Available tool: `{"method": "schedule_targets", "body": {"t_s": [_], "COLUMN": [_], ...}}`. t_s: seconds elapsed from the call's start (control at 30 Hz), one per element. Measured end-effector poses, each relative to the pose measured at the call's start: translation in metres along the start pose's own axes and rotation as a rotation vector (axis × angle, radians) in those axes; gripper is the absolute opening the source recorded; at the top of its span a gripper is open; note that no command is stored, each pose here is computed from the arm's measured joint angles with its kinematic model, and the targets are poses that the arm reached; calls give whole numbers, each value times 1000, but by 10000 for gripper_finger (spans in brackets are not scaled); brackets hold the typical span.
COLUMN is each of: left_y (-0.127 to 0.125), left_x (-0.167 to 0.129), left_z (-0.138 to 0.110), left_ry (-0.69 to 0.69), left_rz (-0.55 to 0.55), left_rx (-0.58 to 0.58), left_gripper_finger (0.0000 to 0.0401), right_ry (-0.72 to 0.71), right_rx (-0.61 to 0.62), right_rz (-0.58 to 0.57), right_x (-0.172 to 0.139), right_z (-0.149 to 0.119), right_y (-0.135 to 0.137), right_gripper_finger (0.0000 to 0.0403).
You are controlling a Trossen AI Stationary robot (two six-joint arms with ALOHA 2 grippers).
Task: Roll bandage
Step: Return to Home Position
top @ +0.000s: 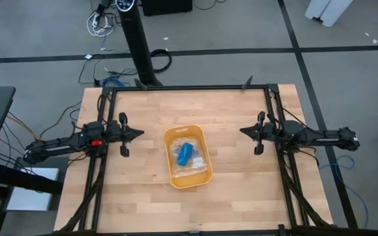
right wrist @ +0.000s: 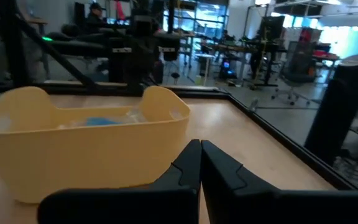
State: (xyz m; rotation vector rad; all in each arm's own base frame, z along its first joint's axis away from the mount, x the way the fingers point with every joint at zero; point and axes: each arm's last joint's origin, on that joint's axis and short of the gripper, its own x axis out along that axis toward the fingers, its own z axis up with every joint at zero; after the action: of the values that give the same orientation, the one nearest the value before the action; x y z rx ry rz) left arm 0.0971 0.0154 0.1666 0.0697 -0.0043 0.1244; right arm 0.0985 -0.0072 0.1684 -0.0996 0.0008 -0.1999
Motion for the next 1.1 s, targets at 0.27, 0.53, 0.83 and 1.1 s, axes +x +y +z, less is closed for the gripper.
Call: {"method": "schedule_targets", "body": {"t_s": [0.27,0.53,0.83,1.1], "left_y": [2,2,5,5], "left_x": [0,0,0,0], "left_z": [-1,-1,-2,-1], "left_ry": [19,20,27,27], "left_rz": [74,80,115,120], "left_rx": [74,69,123,135], "left_gripper_finger": [6,6,6,9], "right_ry": [42,31,-18,3], "right_rx": [-33,-28,-9,-38], "right_rz": [-34,-29,-8,-9], "right_x": [3,2,-1,0], "right_z": [-3,-2,1,0], "right_y": [-2,-3,-3,-3], "right_gripper_finger": [20,9,12,17]}}
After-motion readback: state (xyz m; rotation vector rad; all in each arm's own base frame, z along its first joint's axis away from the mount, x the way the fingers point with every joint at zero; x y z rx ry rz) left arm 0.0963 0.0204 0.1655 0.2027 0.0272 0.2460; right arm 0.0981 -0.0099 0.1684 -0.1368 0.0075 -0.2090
